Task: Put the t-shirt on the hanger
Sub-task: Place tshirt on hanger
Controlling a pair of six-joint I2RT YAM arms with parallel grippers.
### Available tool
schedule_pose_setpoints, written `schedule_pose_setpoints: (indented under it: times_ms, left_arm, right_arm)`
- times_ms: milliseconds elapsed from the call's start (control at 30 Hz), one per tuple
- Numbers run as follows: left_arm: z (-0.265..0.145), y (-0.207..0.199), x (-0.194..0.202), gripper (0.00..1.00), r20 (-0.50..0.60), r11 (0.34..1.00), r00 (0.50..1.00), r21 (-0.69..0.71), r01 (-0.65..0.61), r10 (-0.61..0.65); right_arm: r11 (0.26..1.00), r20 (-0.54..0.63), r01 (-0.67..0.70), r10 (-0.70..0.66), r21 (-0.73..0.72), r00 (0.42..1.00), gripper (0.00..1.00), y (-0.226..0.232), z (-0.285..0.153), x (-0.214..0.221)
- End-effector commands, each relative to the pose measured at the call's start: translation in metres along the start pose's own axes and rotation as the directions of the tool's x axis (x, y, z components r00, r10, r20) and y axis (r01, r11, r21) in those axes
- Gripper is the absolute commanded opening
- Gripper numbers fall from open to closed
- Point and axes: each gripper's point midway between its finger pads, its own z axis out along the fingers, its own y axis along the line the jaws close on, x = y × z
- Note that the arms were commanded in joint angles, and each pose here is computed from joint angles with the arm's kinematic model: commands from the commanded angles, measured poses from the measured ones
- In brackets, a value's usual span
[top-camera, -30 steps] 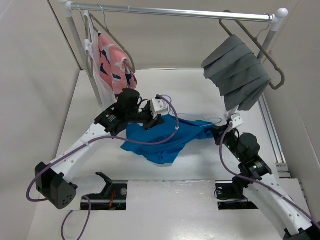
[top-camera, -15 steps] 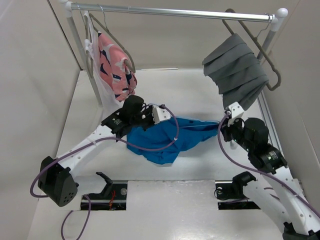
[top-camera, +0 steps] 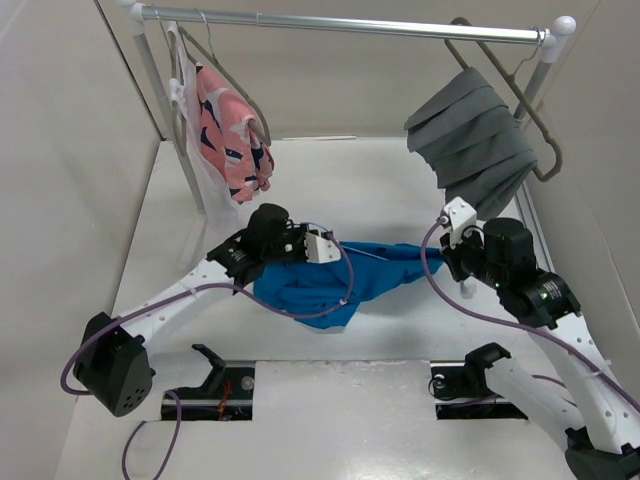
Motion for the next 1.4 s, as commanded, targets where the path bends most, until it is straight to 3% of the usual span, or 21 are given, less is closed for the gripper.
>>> schedule_pose_setpoints:
  times_ms: [0,100,200,367,533,700,767,800,833,900,933,1033,1100,1233,1367]
  left_arm:
    - [-0.033,0.036,0.053,0.0,-0.27,0.981,0.962,-0.175,-0.089,0.039]
    - [-0.028,0.035,0.044,0.0,-0.273,0.98,0.96,-0.164,-0.11,0.062]
    - [-0.019,0.028,0.016,0.0,-0.222,0.989,0.974,-0.13,-0.075,0.045]
    - [-0.016,-0.015,-0.058,0.0,0.038,0.987,0.988,0.055,-0.153,0.151]
    - [-0.02,-0.047,-0.09,0.0,0.188,0.963,0.958,0.123,-0.241,0.216]
    - [-0.007,-0.043,-0.091,0.0,0.166,0.978,0.975,0.122,-0.17,0.149]
    - [-0.001,-0.038,-0.092,0.0,0.152,0.987,0.983,0.106,-0.123,0.106]
    - [0.0,-0.034,-0.094,0.0,0.147,0.989,0.985,0.099,-0.106,0.091]
    - [0.002,-0.031,-0.095,0.0,0.141,0.992,0.987,0.087,-0.091,0.078]
    - [0.005,-0.03,-0.097,0.0,0.137,0.993,0.989,0.092,-0.072,0.059]
    - [0.008,-0.031,-0.096,0.0,0.128,0.992,0.99,0.102,-0.071,0.057]
    - [0.008,-0.032,-0.097,0.0,0.133,0.992,0.99,0.11,-0.061,0.046]
    - [0.008,-0.034,-0.098,0.0,0.141,0.991,0.989,0.117,-0.062,0.045]
    - [0.008,-0.036,-0.105,0.0,0.162,0.989,0.987,0.143,-0.046,0.022]
    - [0.006,-0.032,-0.112,0.0,0.182,0.989,0.983,0.14,-0.04,0.014]
  right_arm:
    - [0.977,-0.147,0.097,-0.069,0.188,0.987,0.0,-0.043,-0.029,0.018]
    - [0.983,-0.106,0.162,-0.153,0.086,0.983,0.0,-0.032,-0.013,0.003]
    - [0.967,0.041,0.234,-0.231,-0.099,0.972,0.0,0.002,0.013,-0.027]
    - [0.91,0.273,0.344,-0.279,-0.231,0.921,0.0,0.039,0.036,-0.083]
    - [0.855,0.301,0.426,-0.34,-0.294,0.891,0.0,0.048,0.058,-0.102]
    - [0.801,0.345,0.452,-0.327,-0.392,0.88,0.08,0.069,0.054,-0.096]
    - [0.802,0.35,0.454,-0.328,-0.388,0.878,0.28,0.07,0.048,-0.093]
    - [0.802,0.332,0.455,-0.339,-0.388,0.88,0.45,0.068,0.048,-0.088]
    - [0.804,0.295,0.45,-0.355,-0.388,0.887,0.68,0.066,0.044,-0.078]
    - [0.785,0.299,0.485,-0.391,-0.385,0.87,0.86,0.066,0.035,-0.072]
    - [0.777,0.307,0.493,-0.395,-0.392,0.866,0.88,0.068,0.03,-0.071]
    - [0.75,0.388,0.518,-0.37,-0.41,0.844,0.87,0.08,0.006,-0.075]
    - [0.718,0.489,0.563,-0.348,-0.409,0.8,0.79,0.093,-0.01,-0.086]
    - [0.722,0.501,0.516,-0.268,-0.461,0.823,0.64,0.11,0.0,-0.071]
    - [0.71,0.568,0.531,-0.222,-0.463,0.793,0.62,0.124,0.012,-0.081]
